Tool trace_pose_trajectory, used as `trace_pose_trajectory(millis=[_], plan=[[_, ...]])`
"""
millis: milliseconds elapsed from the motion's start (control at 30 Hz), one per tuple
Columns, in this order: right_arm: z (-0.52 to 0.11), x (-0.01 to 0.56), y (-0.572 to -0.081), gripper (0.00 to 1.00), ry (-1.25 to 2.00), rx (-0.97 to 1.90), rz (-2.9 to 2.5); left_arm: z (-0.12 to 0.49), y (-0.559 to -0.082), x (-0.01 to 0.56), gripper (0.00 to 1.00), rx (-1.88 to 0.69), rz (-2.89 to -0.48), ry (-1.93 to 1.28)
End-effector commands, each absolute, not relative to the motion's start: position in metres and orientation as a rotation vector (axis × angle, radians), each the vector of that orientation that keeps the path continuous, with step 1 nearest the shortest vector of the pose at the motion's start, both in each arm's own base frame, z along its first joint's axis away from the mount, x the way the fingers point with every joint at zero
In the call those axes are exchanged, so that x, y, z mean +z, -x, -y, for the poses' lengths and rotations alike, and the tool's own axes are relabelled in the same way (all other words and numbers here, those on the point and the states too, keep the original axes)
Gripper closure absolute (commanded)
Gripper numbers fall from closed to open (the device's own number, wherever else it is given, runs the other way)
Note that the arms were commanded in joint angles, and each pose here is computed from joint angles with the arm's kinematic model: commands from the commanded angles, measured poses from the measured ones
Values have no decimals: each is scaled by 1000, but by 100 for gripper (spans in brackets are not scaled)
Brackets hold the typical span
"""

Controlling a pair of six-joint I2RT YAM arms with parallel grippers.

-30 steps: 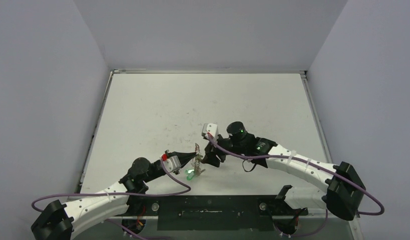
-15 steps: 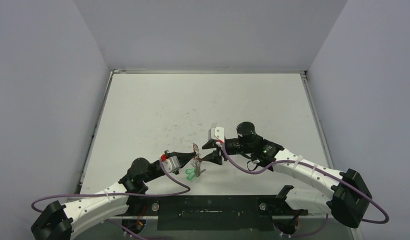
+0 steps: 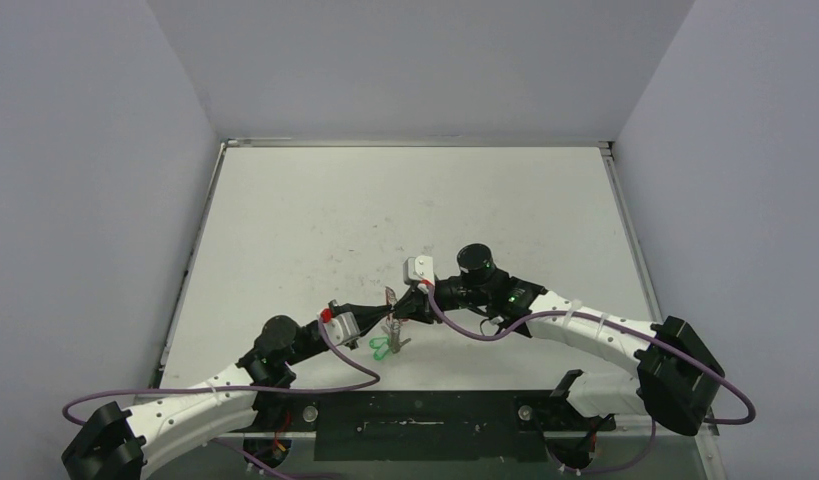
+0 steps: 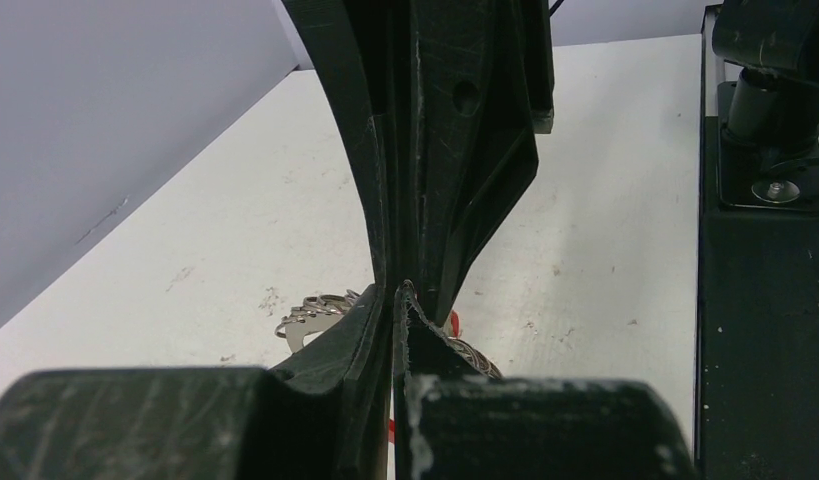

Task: Put the keys on the keyring

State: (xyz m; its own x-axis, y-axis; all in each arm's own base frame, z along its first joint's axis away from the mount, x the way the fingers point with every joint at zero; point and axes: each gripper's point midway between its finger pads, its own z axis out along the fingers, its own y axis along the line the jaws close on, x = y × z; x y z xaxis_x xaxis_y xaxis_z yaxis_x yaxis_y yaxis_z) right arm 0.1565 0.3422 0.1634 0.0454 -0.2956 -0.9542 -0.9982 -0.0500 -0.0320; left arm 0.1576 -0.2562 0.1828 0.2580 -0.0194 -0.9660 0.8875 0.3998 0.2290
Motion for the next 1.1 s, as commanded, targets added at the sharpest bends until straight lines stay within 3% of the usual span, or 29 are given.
trace_pose_trajectory(millis=[0, 100, 400, 467, 600, 1067], plan=[[-357, 201, -162, 89, 1438, 1054, -1226, 257, -154, 208, 100, -787, -1051, -936], [-356, 199, -161, 99, 1451, 1055, -1237, 257, -154, 207, 100, -786, -1053, -938], [-338, 182, -162, 100, 1553, 965, -1390, 254, -155, 207, 100, -768, -1057, -927], [-330, 178, -162, 100, 1605, 929, -1454, 253, -157, 206, 87, -753, -1071, -938], [-313, 168, -162, 100, 1709, 856, -1598, 251, -158, 202, 74, -726, -1104, -970], [-303, 164, -163, 100, 1869, 757, -1965, 264, -157, 195, 71, -751, -1146, -1062]])
